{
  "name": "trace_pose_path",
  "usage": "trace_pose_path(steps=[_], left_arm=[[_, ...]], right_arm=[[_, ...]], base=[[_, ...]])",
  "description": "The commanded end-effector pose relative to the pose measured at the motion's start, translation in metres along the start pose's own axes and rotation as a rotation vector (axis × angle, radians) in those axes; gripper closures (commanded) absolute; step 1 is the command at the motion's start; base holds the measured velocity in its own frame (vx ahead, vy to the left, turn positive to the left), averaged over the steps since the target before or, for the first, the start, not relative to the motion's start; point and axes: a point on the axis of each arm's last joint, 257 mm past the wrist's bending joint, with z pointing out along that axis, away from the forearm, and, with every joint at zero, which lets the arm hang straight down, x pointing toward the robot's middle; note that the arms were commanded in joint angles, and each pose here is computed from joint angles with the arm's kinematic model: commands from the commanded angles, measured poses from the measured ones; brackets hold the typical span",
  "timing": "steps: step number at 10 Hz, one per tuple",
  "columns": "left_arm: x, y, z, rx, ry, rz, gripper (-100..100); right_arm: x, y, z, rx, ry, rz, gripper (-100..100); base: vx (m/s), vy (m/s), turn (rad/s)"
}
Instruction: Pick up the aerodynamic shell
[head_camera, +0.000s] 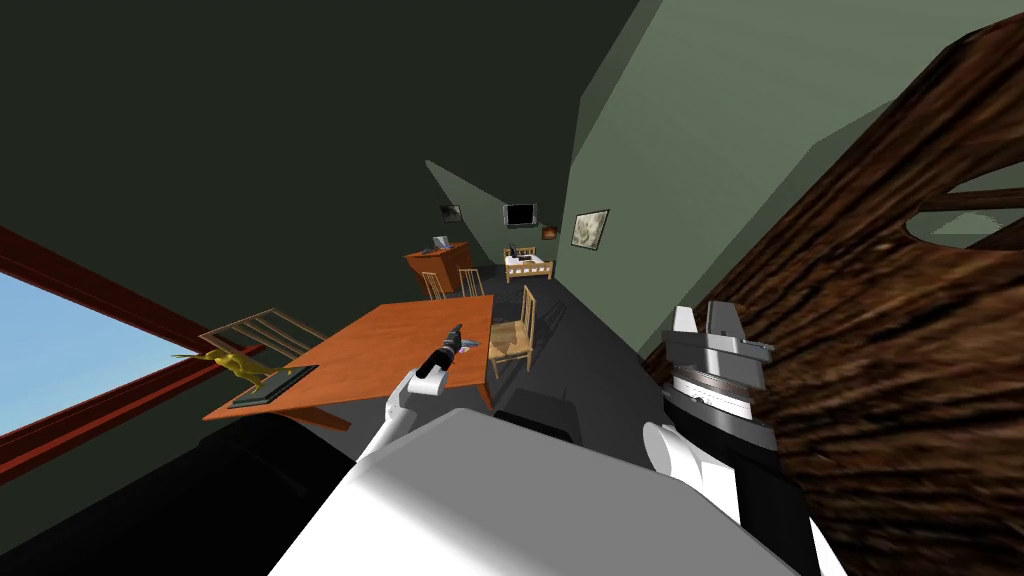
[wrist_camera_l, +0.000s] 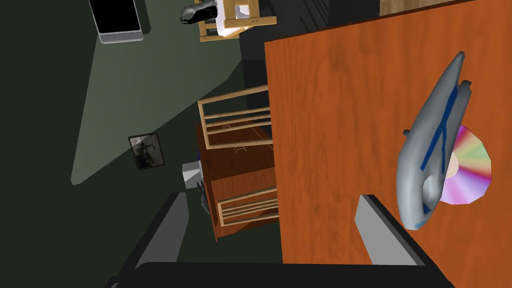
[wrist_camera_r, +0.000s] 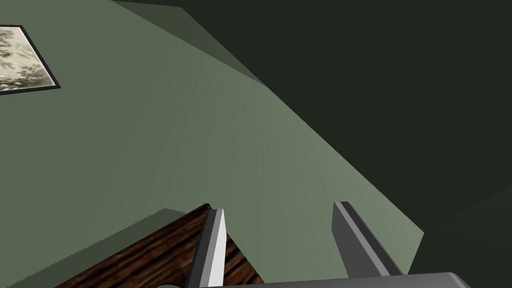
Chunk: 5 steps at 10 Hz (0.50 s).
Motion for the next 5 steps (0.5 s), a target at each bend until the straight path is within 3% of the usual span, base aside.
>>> trace_pose_path(steps=[1, 2, 5], left_arm=[[-0.015, 0.021, 0.003, -0.070, -0.024, -0.003, -100], [-0.015, 0.022, 0.003, -0.074, -0.024, -0.003, -100], [-0.038, 0.057, 0.007, -0.188, -0.063, -0.010, -100]], right_arm=[[0.000, 0.000, 0.000, 0.000, 0.000, 0.000, 0], [0.000, 0.000, 0.000, 0.000, 0.000, 0.000, 0], [0.000, 0.000, 0.000, 0.000, 0.000, 0.000, 0]], base=[[0.073, -0.076, 0.044], [0.061, -0.064, 0.031], [0.086, -0.055, 0.045]])
